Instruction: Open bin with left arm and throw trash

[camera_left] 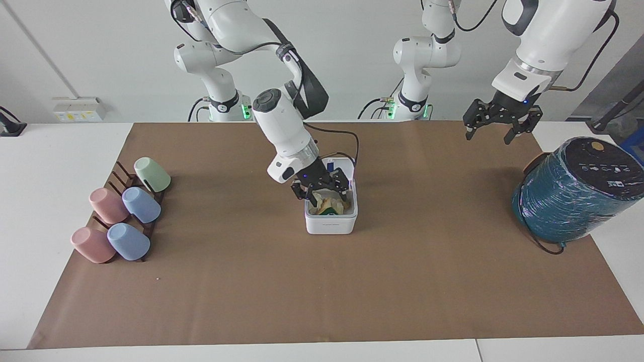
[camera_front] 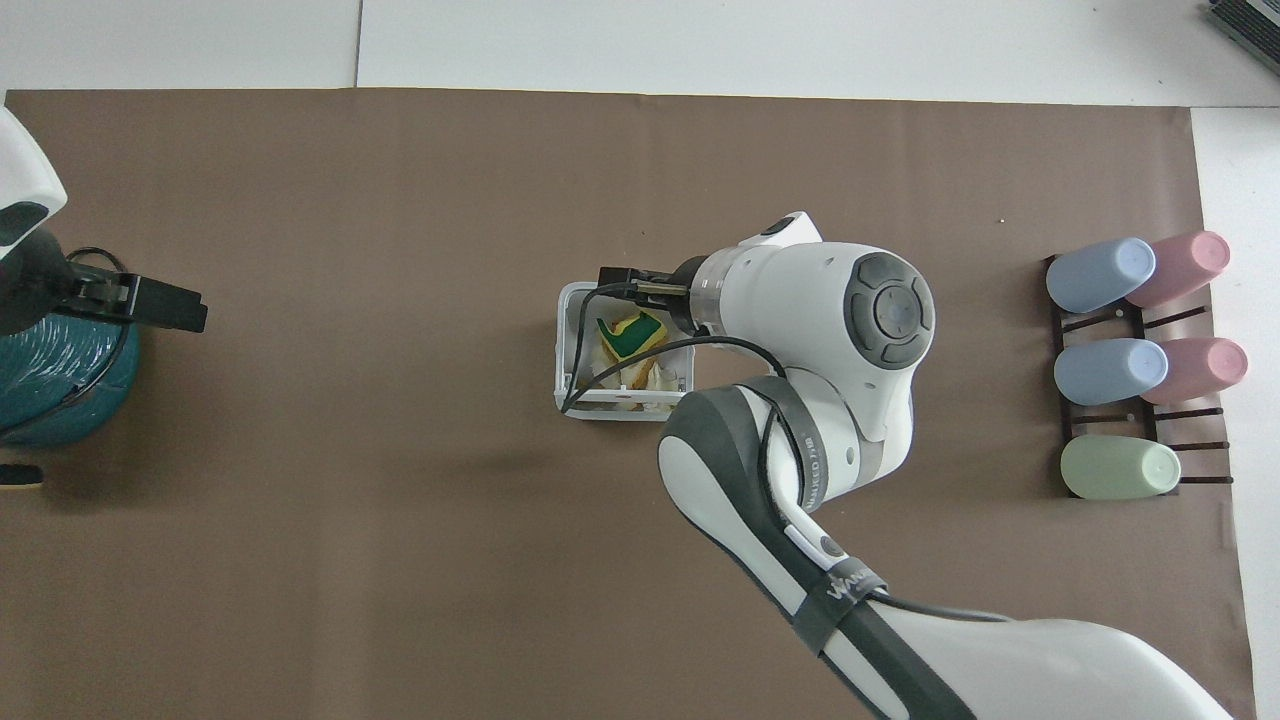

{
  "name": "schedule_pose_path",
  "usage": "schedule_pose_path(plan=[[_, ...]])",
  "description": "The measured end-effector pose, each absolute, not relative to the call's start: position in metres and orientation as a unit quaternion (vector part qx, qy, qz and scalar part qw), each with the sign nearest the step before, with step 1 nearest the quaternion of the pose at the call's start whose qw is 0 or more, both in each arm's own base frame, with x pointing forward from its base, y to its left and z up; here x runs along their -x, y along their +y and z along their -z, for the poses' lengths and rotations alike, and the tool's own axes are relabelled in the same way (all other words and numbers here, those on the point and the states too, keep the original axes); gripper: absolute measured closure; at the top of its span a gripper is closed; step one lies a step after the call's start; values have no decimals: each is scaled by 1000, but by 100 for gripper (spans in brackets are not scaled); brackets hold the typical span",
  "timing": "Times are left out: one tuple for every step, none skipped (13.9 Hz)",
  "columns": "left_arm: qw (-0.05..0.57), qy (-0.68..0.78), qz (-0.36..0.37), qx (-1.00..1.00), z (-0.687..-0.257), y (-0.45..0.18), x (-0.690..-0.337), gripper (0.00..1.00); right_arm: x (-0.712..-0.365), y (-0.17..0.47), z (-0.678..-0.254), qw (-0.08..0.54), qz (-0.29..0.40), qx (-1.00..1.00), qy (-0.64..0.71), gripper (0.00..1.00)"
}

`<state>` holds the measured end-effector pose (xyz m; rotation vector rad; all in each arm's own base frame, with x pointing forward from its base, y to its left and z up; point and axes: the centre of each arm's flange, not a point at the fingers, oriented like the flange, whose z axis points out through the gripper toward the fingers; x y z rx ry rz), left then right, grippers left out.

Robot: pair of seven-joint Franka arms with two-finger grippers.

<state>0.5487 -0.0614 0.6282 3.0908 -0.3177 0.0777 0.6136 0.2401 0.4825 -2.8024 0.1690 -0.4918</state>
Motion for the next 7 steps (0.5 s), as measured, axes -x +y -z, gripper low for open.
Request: schedule_pose_path(plan=[[17, -102, -24, -994, -628, -61, -548, 0, -614, 219, -497, 123, 167, 976, 60, 0], [17, -102, -23, -994, -628, -61, -548, 0, -613, 195, -513, 104, 159, 980, 65, 0], [17, -102, -23, -994, -628, -61, -548, 0, -609, 172, -526, 90, 146, 983, 73, 0], [16, -102, -23, -994, -628, -60, -548, 0, -605, 149, -536, 78, 131, 985, 76, 0], [16, -101, -23, -995, -628, -60, -548, 0, -600, 125, -545, 68, 118, 988, 75, 0], [16, -100, -23, -995, -628, -59, -548, 0, -595, 96, -554, 58, 106, 990, 71, 0], [16, -100, -23, -995, -628, -58, -548, 0, -590, 69, -562, 51, 96, 992, 67, 0]])
